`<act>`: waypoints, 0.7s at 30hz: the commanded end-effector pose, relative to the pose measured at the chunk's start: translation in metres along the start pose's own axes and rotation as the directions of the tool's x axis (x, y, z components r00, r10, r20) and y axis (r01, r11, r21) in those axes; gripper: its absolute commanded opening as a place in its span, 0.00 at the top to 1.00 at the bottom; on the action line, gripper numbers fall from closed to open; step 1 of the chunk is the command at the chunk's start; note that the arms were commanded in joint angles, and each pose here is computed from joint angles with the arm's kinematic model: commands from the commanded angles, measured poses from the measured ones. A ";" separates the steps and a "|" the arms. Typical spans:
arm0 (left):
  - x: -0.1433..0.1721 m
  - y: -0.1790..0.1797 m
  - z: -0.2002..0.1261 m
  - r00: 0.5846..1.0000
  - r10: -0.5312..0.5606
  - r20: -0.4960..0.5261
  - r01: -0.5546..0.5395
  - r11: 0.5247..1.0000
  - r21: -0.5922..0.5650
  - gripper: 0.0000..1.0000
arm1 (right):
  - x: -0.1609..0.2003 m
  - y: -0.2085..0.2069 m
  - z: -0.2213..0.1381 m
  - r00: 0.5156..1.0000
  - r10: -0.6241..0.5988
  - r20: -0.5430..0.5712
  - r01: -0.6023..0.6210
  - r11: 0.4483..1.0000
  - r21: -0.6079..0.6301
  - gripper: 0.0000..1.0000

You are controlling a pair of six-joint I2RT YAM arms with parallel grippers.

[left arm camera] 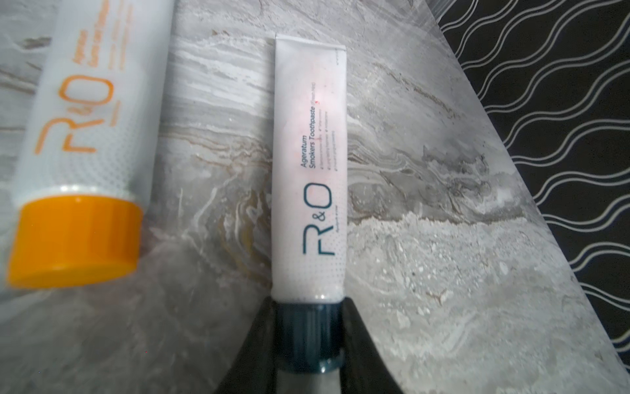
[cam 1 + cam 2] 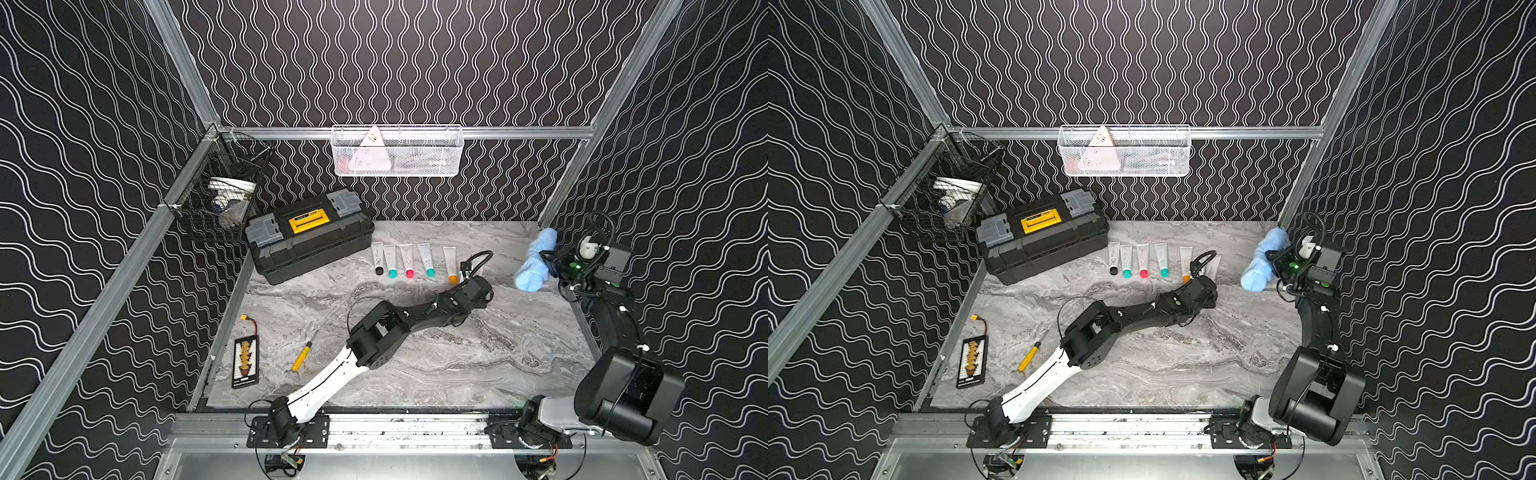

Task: Wipe the surface of the toothpaste tube
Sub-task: Move the toothpaste to the center of the board.

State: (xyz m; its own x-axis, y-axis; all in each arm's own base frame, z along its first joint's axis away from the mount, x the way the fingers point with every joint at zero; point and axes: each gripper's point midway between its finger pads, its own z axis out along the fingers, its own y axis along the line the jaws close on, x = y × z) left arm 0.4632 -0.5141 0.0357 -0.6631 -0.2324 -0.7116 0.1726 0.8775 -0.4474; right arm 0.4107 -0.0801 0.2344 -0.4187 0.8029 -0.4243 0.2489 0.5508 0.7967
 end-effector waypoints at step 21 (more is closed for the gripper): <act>-0.007 0.014 0.015 0.999 -0.002 0.036 0.004 0.999 -0.041 0.71 | -0.001 0.008 0.001 1.000 0.013 0.001 -0.013 0.998 -0.054 1.00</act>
State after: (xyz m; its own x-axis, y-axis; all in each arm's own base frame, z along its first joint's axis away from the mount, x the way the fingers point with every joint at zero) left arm 0.4823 -0.5110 0.0337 -0.6204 -0.2740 -0.7348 0.1474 0.8795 -0.4524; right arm 0.4112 -0.0758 0.2340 -0.4253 0.8099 -0.4039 0.2319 0.5289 0.8163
